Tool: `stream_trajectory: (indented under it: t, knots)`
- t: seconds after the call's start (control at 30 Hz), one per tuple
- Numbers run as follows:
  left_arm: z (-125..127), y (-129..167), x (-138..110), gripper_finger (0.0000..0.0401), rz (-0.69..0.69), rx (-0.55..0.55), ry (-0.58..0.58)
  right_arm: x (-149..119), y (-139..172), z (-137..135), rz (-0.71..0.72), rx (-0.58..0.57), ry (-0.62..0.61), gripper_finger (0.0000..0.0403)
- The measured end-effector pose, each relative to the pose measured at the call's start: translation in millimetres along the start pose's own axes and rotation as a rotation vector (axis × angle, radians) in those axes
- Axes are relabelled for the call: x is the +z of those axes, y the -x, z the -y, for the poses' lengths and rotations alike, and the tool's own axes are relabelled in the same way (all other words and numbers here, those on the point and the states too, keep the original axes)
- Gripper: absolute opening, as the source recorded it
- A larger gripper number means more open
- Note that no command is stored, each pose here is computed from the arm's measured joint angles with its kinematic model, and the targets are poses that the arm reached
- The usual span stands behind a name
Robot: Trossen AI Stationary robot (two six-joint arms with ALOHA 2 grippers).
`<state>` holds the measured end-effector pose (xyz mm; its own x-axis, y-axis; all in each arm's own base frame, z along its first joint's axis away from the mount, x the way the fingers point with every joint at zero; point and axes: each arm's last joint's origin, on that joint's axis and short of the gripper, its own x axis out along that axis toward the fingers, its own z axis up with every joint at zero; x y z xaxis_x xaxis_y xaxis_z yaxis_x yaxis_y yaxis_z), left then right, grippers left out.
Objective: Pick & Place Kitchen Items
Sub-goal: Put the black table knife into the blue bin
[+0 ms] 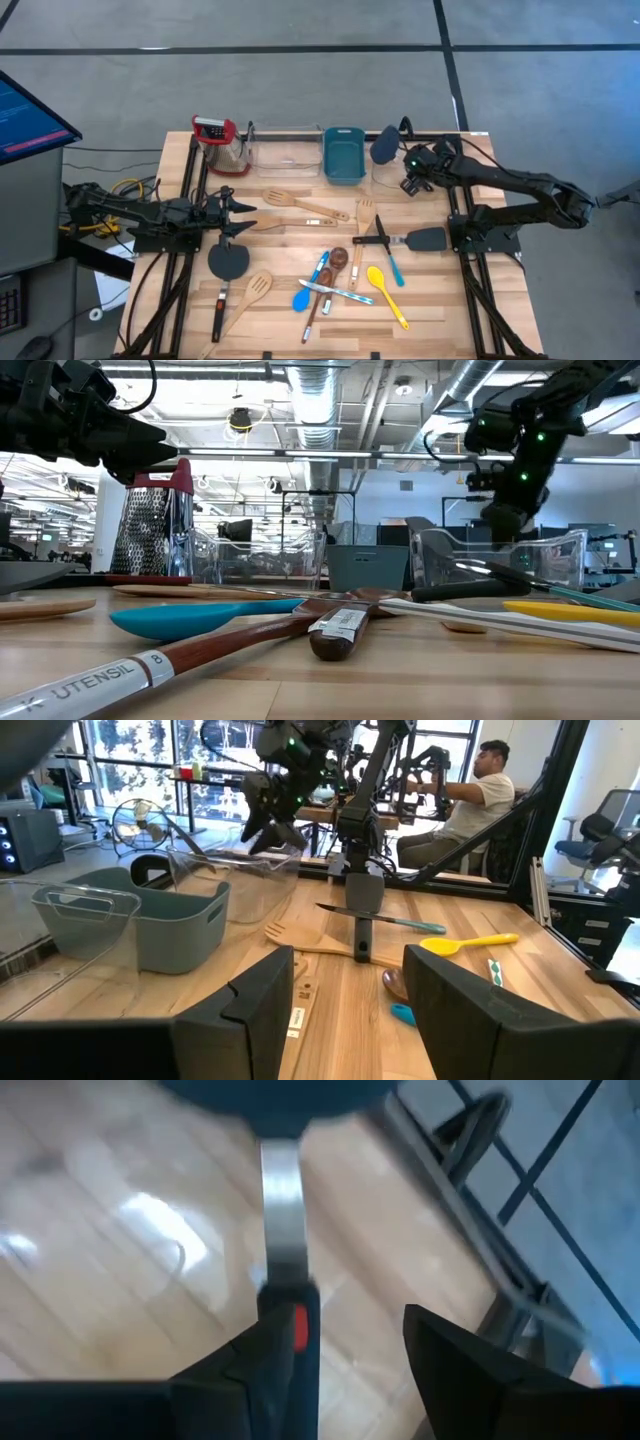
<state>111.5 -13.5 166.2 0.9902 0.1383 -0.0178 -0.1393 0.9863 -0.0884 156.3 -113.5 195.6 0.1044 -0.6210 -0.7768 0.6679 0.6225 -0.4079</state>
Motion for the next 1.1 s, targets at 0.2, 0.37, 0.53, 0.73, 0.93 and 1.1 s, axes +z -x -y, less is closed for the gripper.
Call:
stream_trajectory:
  t: [0.2, 0.37, 0.53, 0.73, 0.93, 1.1]
  knots:
    - [0, 0, 0, 0.0177, 0.000, 0.000, 0.000, 25, 20, 0, 0.097, 0.101, -0.016, 0.0154]
    - [0, 0, 0, 0.0177, 0.000, 0.000, 0.000, 43, 42, -6, 0.177, 0.220, -0.089, 0.0132]
    - [0, 0, 0, 0.0177, 0.000, 0.000, 0.000, 52, 63, -20, 0.225, 0.375, -0.135, 0.0117]
    - [0, 0, 0, 0.0177, 0.000, 0.000, 0.000, 57, 86, -48, 0.360, 0.537, -0.061, 0.0109]
    - [0, 0, 0, 0.0177, 0.000, 0.000, 0.000, 60, 117, -74, 0.584, 0.653, 0.063, 0.0090]
    - [0, 0, 0, 0.0177, 0.000, 0.000, 0.000, 59, 136, -89, 0.754, 0.726, 0.119, 0.0063]
